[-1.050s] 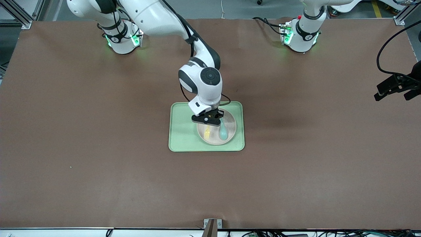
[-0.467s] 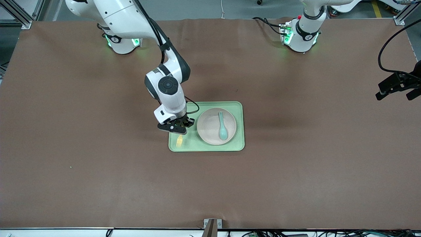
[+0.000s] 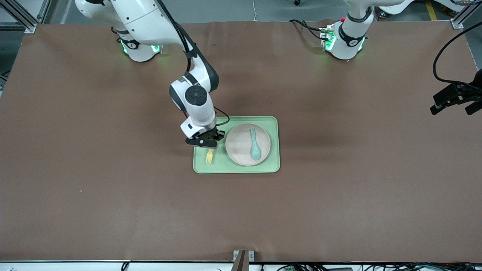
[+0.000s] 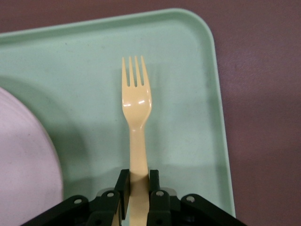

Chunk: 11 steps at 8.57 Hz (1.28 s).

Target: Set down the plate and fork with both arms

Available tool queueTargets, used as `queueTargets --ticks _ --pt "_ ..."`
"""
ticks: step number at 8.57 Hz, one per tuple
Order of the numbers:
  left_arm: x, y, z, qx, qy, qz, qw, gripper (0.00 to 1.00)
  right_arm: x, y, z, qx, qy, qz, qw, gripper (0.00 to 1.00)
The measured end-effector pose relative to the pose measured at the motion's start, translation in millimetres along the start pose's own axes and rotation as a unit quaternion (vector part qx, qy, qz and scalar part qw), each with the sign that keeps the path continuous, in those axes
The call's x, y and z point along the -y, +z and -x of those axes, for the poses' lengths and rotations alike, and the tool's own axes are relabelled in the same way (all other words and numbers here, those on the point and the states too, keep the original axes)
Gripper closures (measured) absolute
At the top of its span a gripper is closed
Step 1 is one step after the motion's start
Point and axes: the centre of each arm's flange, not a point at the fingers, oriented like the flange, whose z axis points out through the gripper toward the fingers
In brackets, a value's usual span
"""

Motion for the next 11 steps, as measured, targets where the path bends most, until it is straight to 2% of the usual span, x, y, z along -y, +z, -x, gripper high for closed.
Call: queueTargets --ticks 1,4,5,6,8,9,11 --pt "-0.7 0.0 0.0 0.000 0.001 0.000 1.000 0.00 0.9 5.5 3.2 0.003 -0.003 0.003 1.000 0.75" --pt "-7.6 -0.3 -0.1 0.000 0.007 0.001 1.000 0.00 -2.3 -4.8 -0.1 0.018 0.000 0.020 1.000 0.28" --pt "-10.4 -1.1 0.2 -0.001 0.009 0.001 1.000 0.00 -9.1 -43.9 -18.6 0.013 0.014 0.016 1.000 0.10" --pt "-11.6 -1.7 0.3 -0.002 0.010 0.001 1.000 0.00 -27.9 -105.2 -45.2 -0.002 0.038 0.000 0.999 0.01" --pt "-13.4 -2.1 0.3 -0.002 0.012 0.001 1.000 0.00 -99.9 -216.5 -82.0 -0.009 0.083 -0.011 0.996 0.01" --pt "-14.9 -2.1 0.2 -0.002 0.014 0.000 1.000 0.00 -140.3 -257.7 -91.0 0.001 0.097 -0.011 0.995 0.01" --pt "-17.6 -2.1 0.2 -0.002 0.016 -0.001 1.000 0.00 -232.1 -321.8 -101.9 0.042 0.072 -0.014 0.996 0.01"
